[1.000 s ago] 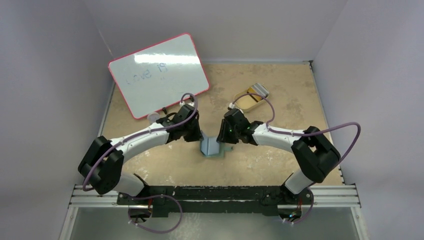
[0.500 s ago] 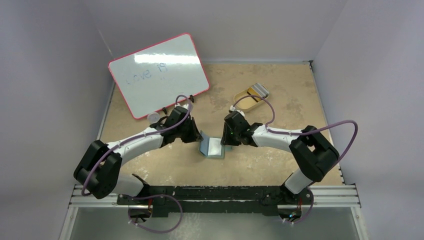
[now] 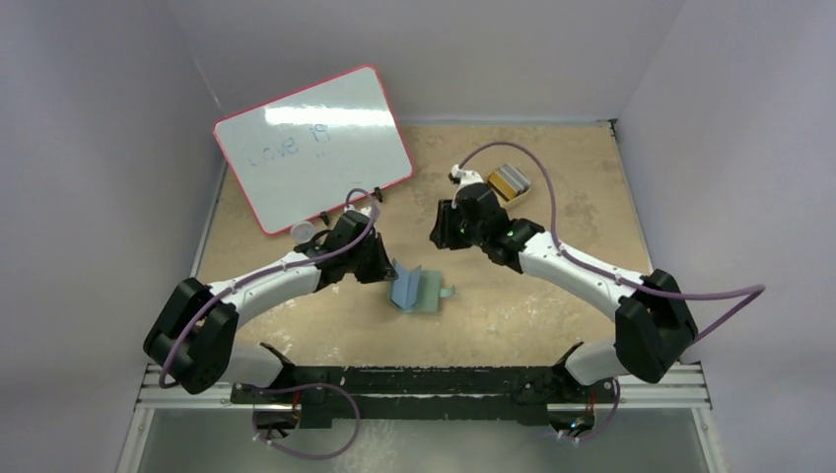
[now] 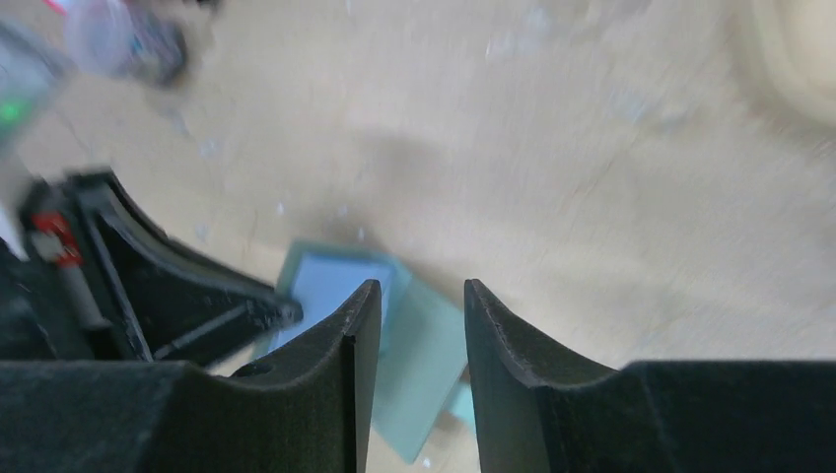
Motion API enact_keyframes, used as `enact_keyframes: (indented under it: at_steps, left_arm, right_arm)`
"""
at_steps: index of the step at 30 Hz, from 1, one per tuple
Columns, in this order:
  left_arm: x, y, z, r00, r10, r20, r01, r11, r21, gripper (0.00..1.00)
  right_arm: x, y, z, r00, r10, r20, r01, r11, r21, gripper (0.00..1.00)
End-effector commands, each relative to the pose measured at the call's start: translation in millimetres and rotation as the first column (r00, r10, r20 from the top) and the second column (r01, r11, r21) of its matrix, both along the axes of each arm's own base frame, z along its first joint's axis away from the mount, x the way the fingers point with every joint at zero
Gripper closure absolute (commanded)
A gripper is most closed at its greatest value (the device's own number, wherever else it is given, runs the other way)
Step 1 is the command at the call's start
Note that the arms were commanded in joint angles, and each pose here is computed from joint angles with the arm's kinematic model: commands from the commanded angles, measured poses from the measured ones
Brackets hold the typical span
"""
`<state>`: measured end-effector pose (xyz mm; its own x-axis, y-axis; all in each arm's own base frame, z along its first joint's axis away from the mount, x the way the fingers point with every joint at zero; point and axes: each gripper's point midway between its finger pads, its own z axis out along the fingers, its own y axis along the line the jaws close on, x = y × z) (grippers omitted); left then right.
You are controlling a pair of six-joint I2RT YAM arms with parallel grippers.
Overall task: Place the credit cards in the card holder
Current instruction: Pick up the credit card from the storage box.
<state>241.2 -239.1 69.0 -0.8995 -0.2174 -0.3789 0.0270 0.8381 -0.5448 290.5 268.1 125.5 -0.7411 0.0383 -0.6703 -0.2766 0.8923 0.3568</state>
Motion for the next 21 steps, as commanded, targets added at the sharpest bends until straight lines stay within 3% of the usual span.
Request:
enact_keyframes:
  at_steps: [1, 5, 9, 21]
  left_arm:
    - [15.8, -0.4, 28.2, 0.996, 0.001, 0.091, 0.000, 1.000, -0.003, 1.00]
    - [14.6, 6.0, 29.5, 0.995, -0.008, 0.100, 0.005, 0.999, 0.033, 1.00]
    - [12.2, 14.3, 32.3, 0.994, -0.015, 0.113, 0.007, 0.997, 0.071, 1.00]
    - [-0.6, 13.6, 46.2, 0.988, -0.082, 0.132, 0.076, 0.996, 0.050, 1.00]
  right_arm:
    - [40.1, -20.0, 45.2, 0.988, 0.022, 0.152, -0.012, 0.998, -0.065, 0.59]
    - [78.4, -57.1, 59.2, 0.972, -0.008, 0.236, 0.048, 0.985, -0.165, 0.56]
    - [116.9, -99.8, 56.9, 0.952, -0.053, 0.301, 0.155, 0.932, -0.327, 0.54]
    - [198.3, -179.7, 14.1, 0.958, -0.082, 0.276, 0.235, 0.777, -0.584, 0.40]
